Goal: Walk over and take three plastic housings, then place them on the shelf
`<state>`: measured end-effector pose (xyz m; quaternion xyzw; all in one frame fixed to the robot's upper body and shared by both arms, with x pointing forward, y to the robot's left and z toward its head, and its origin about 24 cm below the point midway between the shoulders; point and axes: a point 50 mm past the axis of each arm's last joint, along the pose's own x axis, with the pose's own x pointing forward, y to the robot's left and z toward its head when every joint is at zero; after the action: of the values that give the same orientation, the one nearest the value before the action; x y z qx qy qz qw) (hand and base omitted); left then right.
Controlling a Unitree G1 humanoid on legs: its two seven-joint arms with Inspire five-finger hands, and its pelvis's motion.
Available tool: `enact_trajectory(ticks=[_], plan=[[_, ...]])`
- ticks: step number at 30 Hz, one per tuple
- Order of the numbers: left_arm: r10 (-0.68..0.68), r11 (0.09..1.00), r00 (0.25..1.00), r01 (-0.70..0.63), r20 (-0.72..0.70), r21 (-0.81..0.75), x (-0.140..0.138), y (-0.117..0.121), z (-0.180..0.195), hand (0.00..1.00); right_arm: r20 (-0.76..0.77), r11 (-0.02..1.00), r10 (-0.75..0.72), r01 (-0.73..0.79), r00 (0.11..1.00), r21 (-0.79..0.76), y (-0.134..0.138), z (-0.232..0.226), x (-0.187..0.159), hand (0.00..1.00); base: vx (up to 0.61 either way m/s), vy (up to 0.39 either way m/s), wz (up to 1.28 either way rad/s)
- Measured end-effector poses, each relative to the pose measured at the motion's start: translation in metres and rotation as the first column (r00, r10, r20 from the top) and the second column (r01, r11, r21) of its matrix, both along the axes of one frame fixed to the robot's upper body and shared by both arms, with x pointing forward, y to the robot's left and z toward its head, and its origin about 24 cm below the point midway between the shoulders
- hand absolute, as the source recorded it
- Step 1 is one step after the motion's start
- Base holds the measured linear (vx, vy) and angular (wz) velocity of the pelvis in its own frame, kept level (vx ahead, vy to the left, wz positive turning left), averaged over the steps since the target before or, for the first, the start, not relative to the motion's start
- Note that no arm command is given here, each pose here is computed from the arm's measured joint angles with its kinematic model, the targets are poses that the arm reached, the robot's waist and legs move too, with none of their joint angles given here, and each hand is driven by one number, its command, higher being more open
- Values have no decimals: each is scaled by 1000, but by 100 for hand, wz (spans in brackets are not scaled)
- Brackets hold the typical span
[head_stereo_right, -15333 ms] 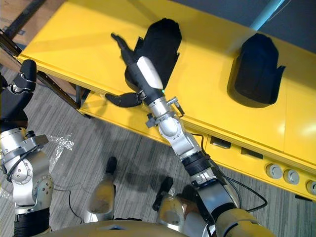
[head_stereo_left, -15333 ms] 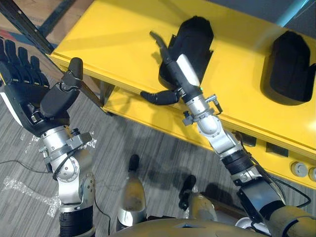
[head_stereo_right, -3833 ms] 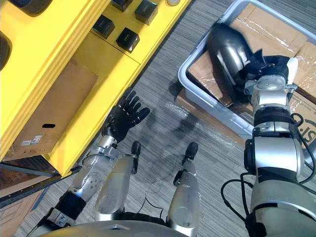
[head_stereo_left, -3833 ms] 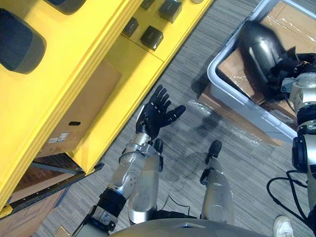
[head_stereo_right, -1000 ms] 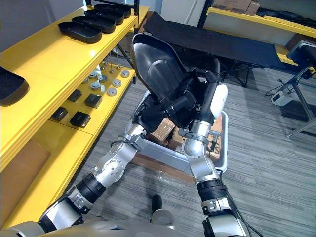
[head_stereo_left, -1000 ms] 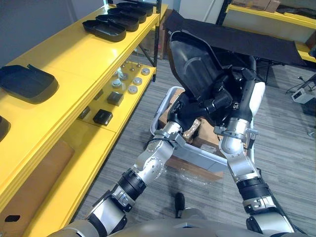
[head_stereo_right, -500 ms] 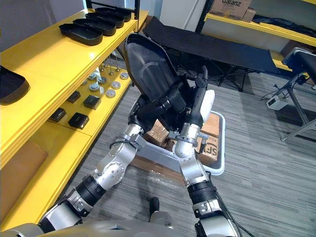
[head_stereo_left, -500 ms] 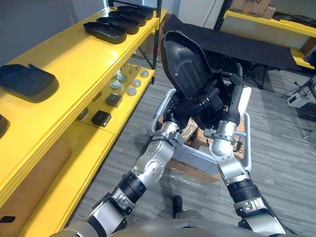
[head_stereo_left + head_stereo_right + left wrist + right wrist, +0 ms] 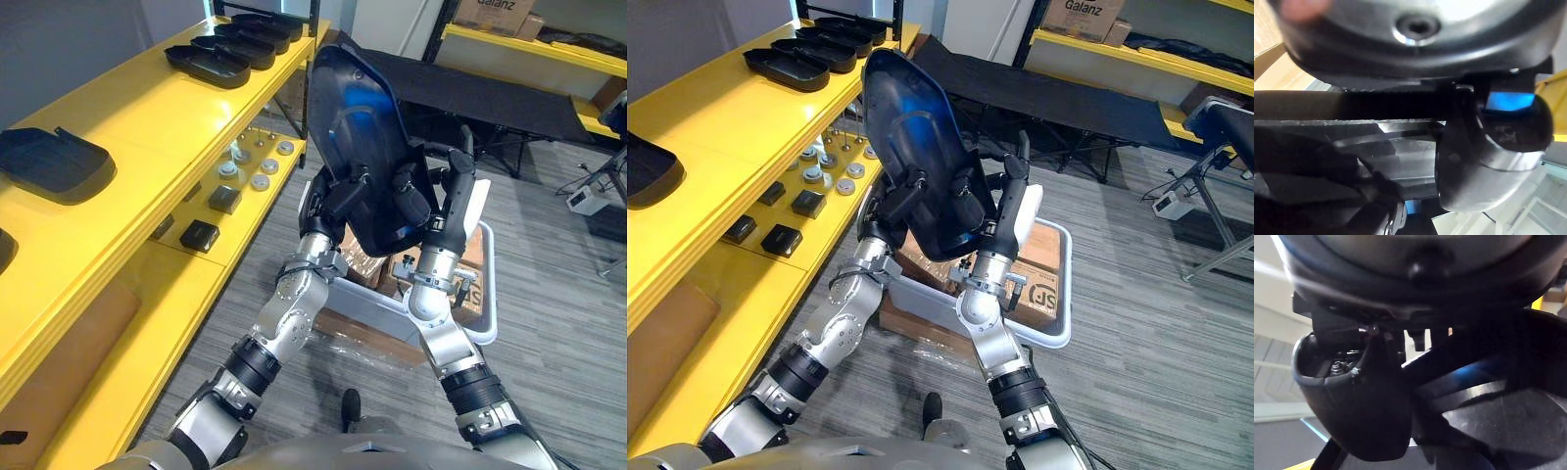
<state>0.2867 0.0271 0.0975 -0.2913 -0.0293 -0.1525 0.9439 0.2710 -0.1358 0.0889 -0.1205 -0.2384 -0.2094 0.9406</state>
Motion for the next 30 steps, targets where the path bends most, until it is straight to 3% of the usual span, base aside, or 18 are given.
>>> enact_trajectory(ticks=[8, 9, 22, 26, 30], plan=[[-10, 1000, 1000, 11, -11, 10, 0, 0, -2, 0, -6, 1000, -19, 19, 1000, 15, 2, -4, -4, 0, 0, 0, 0], [-12, 1000, 1000, 12, -12, 9, 0, 0, -2, 0, -6, 1000, -22, 22, 1000, 14, 2, -5, -4, 100, 0, 0, 0], [24, 999, 1000, -24, -6, 32, 1, 4, -2, 0, 15, 1000, -8, 8, 1000, 21, 6, -5, -6, 100, 0, 0, 0], [115, 987, 993, -117, 28, 112, 1, 8, -2, 0, 14, 1000, 1, -1, 1000, 30, 11, -5, -7, 100, 0, 0, 0], [333, 924, 942, -336, 46, 181, -6, 24, -9, 0, 0, 998, -18, 18, 1000, 60, 13, -6, -7, 100, 0, 0, 0]])
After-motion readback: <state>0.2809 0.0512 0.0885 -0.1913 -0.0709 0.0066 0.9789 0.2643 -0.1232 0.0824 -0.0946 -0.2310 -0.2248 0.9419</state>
